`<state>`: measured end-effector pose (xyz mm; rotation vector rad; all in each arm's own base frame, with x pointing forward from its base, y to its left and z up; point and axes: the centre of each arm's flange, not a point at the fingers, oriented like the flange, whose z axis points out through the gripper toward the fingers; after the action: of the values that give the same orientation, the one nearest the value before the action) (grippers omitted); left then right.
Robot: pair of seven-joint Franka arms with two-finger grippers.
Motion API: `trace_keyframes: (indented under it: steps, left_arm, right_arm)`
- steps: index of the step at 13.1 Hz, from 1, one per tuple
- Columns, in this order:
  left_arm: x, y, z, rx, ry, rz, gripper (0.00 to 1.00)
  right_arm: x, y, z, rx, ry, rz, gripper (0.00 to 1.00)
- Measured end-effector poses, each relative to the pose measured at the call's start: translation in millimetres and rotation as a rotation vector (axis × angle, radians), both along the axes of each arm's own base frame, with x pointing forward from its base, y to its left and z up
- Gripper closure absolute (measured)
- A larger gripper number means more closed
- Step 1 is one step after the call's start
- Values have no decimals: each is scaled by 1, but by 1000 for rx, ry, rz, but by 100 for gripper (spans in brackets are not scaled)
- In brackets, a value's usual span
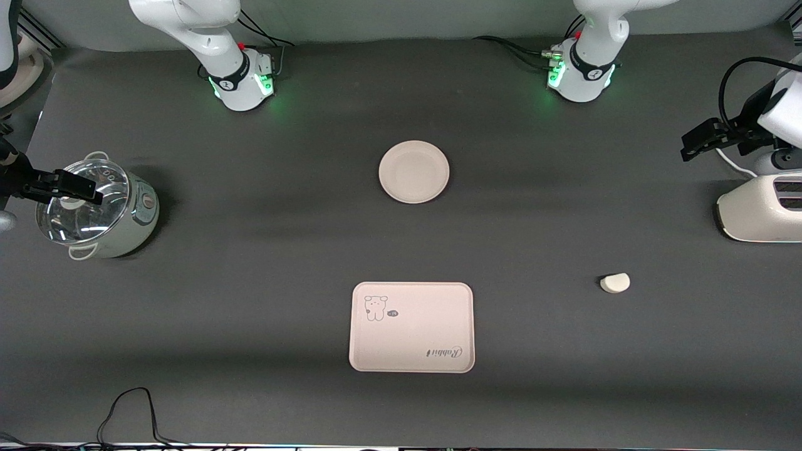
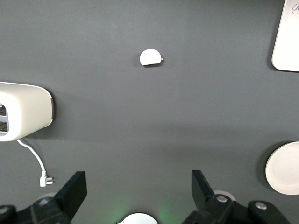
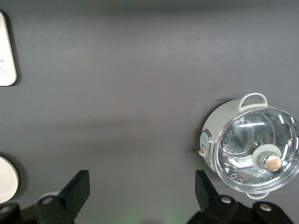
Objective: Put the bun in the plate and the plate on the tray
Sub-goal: 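Move the left gripper down toward the white bun, then close the left gripper on the white bun and lift it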
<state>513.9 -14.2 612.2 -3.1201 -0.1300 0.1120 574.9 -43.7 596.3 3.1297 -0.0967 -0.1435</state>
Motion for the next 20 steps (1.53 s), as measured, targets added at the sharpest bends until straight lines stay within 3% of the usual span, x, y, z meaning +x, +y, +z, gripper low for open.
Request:
trace_keyframes:
  steps: [6, 10, 13, 17, 20]
  left_arm:
    - [4, -1, -8, -1, 15, -3, 0]
    - [41, 1, -49, -14, -13, -5, 0]
    - [80, 6, -103, -28, -41, 0, 0]
    - [122, 12, -206, -10, -29, -15, 0]
    - [133, 19, -289, -24, -110, -5, 0]
  right_arm:
    - [0, 0, 0, -4, 0, 0, 0]
    - [0, -1, 0, -4, 1, 0, 0]
    - [0, -1, -1, -4, 1, 0, 0]
    - [0, -1, -1, -4, 2, 0, 0]
    - [0, -1, -2, -4, 3, 0, 0]
